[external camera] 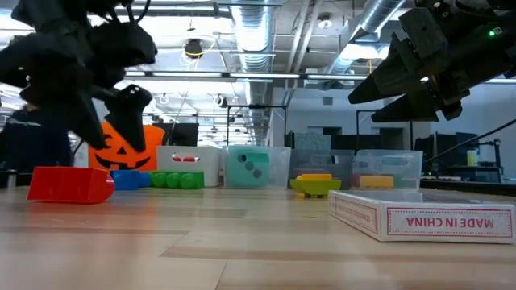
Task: Pick & Place Toys
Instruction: Put the big red game piece into the white bin
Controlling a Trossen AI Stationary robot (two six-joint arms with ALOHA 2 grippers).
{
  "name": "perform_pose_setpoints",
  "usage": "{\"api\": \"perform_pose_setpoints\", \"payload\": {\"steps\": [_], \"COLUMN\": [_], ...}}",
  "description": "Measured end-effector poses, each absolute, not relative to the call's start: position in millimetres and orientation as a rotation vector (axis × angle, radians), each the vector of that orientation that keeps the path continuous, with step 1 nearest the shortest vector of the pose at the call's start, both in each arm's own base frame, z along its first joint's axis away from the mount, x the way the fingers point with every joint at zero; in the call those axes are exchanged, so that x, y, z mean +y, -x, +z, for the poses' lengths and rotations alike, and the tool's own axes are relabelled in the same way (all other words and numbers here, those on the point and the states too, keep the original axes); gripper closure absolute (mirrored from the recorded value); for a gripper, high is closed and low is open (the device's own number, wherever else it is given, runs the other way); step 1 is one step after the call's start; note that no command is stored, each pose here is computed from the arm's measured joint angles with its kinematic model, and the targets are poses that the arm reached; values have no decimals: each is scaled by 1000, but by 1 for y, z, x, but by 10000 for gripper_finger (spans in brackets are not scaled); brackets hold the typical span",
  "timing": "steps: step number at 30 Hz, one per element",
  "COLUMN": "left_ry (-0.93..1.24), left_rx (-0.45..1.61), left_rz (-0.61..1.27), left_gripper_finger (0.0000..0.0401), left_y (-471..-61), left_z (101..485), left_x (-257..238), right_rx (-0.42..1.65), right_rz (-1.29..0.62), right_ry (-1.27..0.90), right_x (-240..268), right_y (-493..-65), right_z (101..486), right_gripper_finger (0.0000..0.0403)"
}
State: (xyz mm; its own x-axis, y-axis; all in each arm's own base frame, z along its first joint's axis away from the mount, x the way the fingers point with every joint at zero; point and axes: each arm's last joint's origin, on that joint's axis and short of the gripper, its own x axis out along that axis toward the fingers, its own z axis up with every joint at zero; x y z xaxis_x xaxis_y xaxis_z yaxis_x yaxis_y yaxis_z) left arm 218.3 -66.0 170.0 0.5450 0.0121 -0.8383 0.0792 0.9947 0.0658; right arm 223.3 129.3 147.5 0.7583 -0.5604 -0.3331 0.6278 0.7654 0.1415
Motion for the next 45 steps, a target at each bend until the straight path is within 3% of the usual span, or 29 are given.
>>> {"api": "perform_pose_setpoints", "payload": {"steps": [9,22,27,38,45], "left_ry": [26,8,-5,-39,-53], "left_rx": [1112,1160,1160,1159,1116], "left_rz": [-116,-140,-161,-214,-187], "left_gripper_finger": [54,69,111,243,287], "left_y": [-224,-222,-220,-215,-218], "left_z": [150,141,141,141,143], "left_x": [-72,-80,-85,-98,-98], "right_rx": [282,286,286,286,294], "right_rz": [-655,-656,-656,-655,-648], "right_ry": [-251,-245,-245,-247,-253], "right_x": [129,129,129,129,129], "right_y": [-223,-223,-223,-223,-223], "right_z": [147,147,147,147,147], "right_gripper_finger": [29,29,29,29,29]}}
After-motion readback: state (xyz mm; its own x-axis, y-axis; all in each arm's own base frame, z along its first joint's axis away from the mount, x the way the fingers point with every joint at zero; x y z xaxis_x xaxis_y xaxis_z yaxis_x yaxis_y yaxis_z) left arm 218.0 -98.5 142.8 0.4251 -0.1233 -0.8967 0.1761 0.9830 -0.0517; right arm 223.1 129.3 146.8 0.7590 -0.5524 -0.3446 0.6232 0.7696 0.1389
